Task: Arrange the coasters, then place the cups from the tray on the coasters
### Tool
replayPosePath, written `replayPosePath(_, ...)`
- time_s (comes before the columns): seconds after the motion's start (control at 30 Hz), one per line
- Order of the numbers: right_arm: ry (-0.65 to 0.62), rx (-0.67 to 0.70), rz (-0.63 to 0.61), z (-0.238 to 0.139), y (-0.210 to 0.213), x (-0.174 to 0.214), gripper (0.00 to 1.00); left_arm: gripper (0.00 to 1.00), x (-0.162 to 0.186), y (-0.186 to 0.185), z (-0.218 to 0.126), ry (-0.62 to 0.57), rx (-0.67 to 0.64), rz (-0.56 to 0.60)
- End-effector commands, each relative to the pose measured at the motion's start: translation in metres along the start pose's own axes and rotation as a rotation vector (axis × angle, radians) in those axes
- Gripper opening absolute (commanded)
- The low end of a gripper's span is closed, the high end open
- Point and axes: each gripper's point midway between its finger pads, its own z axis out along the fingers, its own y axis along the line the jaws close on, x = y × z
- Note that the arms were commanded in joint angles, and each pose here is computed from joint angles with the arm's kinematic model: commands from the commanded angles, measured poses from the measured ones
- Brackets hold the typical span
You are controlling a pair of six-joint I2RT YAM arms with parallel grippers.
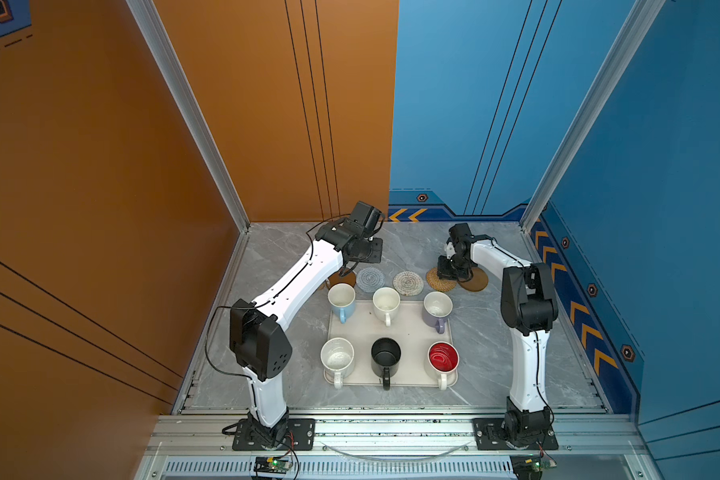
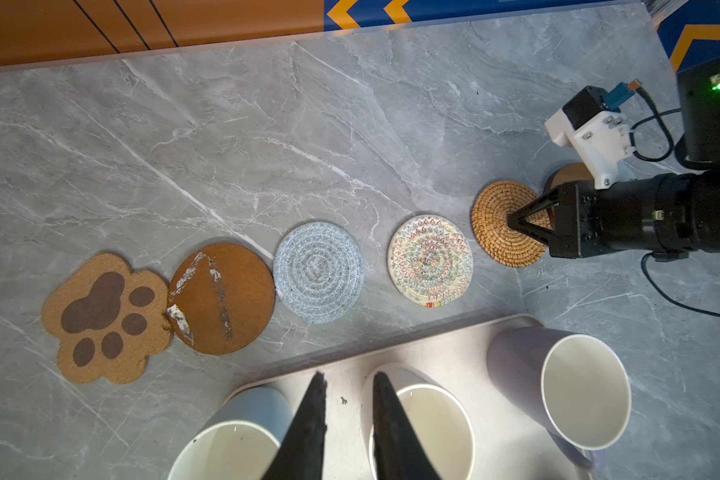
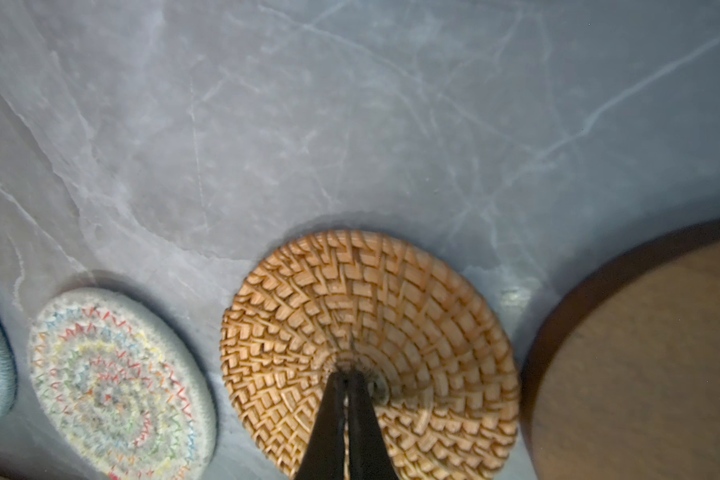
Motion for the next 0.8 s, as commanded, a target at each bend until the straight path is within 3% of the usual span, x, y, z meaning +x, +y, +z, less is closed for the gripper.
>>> replayPosePath(0.0,0.121,0.098,0.049,0.01,-0.03,0.036,0.0,0.23,-0.002,0.001,-0.013,-0.029,-0.008,-0.006)
replayPosePath(0.43,0.101,0.093,0.055,0.002,-0.029,0.036,0.0,0.23,-0.003,0.001,-0.02,-0.048,-0.001,-0.009)
replayPosePath(0.77,-0.122,-0.065,0.044,-0.045,0.011,-0.02,0.0,0.25,-0.009,0.001,-0.036,-0.091,0.014,-0.018)
